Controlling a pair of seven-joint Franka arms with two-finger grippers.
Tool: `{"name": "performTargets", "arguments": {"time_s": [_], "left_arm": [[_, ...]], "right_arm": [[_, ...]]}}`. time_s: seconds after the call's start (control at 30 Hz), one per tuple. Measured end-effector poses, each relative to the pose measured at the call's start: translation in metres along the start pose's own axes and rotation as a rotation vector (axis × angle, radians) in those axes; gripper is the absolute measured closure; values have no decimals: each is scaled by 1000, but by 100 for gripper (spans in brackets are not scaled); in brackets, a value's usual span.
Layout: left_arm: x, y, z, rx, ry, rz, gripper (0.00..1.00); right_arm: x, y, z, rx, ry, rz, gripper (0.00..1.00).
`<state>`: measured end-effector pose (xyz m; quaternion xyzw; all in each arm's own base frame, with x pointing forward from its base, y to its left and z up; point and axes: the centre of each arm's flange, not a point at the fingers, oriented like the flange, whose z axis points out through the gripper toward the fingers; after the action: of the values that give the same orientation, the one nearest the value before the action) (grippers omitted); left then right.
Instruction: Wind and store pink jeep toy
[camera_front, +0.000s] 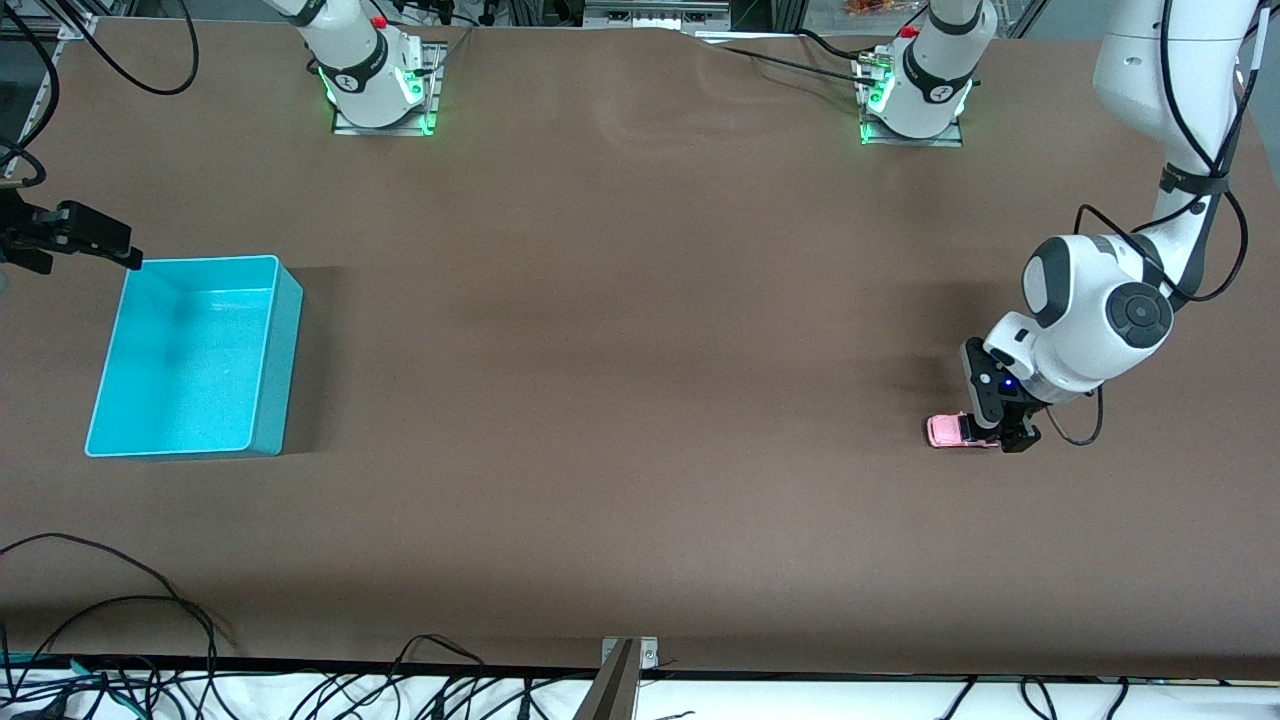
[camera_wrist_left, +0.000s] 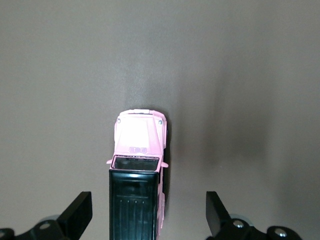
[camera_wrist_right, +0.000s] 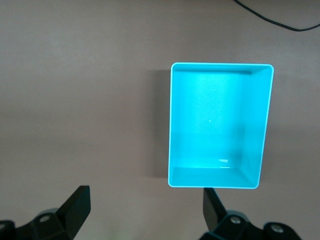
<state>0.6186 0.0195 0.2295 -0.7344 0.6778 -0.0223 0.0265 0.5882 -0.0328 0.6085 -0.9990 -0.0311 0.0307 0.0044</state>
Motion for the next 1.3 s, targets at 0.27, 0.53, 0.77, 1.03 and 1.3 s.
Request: {"name": "performTargets", "arguments": {"time_s": [0.27, 0.53, 0.77, 1.03, 1.3], "left_arm": [[-7, -8, 15, -9, -1, -4, 0], [-8, -15, 27, -13, -1, -7, 0], [-8, -17, 30, -14, -1, -7, 0], [-9, -15, 37, -24, -2, -9, 16], [-9, -15, 38, -25, -2, -9, 49]], "right_arm": [[0, 0, 0, 0, 0, 0, 0], [0, 0, 0, 0, -1, -1, 0], [0, 0, 0, 0, -1, -2, 0], [0, 0, 0, 0, 0, -3, 0], [0, 0, 1, 1, -4, -3, 0]]}}
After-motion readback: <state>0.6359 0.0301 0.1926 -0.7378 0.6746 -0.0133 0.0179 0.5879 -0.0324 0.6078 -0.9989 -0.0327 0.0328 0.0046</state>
